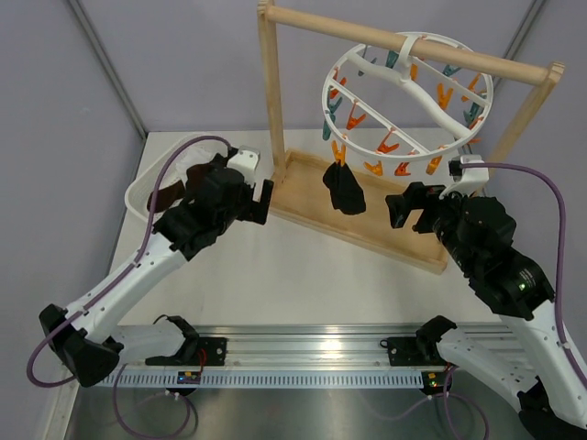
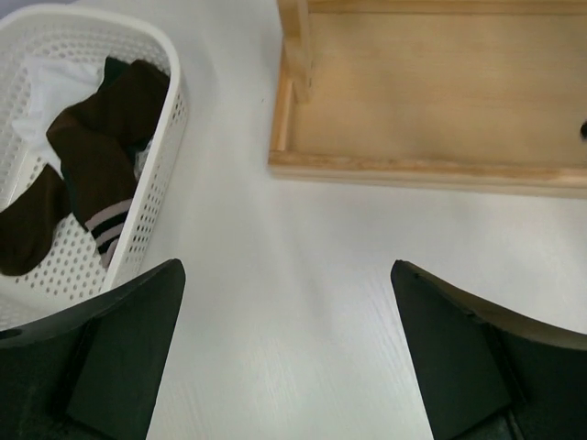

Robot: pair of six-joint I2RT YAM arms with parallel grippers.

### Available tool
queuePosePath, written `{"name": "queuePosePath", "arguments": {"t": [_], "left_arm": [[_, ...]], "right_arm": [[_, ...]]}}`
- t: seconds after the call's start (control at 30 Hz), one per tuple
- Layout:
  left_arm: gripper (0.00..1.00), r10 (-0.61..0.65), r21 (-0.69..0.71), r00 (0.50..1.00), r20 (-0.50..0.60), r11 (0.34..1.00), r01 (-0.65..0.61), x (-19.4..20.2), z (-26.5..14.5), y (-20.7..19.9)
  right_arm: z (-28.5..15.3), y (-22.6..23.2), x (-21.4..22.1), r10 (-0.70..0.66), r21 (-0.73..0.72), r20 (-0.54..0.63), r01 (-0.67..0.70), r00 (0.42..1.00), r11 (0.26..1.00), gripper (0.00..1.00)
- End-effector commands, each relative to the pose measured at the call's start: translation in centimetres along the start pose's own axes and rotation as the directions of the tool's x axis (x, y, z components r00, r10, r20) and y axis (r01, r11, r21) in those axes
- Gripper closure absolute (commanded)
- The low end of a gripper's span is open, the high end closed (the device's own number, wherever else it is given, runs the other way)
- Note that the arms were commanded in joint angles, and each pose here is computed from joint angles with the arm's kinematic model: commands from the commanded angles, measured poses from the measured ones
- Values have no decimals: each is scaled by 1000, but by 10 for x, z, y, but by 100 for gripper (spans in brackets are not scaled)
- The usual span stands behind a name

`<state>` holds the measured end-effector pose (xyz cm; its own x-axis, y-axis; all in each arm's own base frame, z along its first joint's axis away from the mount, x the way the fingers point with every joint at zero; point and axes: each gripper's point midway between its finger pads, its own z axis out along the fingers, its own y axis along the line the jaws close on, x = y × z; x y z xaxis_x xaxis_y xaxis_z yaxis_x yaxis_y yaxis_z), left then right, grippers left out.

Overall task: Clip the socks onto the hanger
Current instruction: Rotate the hanger at the clothesline.

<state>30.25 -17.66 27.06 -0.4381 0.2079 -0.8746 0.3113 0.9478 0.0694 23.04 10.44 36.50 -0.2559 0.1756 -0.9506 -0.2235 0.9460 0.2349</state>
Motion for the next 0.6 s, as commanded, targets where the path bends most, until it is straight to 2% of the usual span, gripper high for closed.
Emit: {"name": "queuePosePath", "arguments": {"t": [0.0, 0.2, 0.57], "left_arm": [[1, -37, -72, 999, 14, 997, 38, 15, -13, 21], [1, -14, -92, 1000, 25, 996, 17, 34, -24, 32], [1, -20, -85, 998, 52, 996, 24, 34, -31, 34]], "right_arm": [[6, -4, -21, 27, 55, 68, -31, 997, 998, 3], [17, 5, -30, 28, 31, 86, -31, 996, 999, 5], [20, -4, -49, 14, 95, 154, -29, 988, 995, 10]]}}
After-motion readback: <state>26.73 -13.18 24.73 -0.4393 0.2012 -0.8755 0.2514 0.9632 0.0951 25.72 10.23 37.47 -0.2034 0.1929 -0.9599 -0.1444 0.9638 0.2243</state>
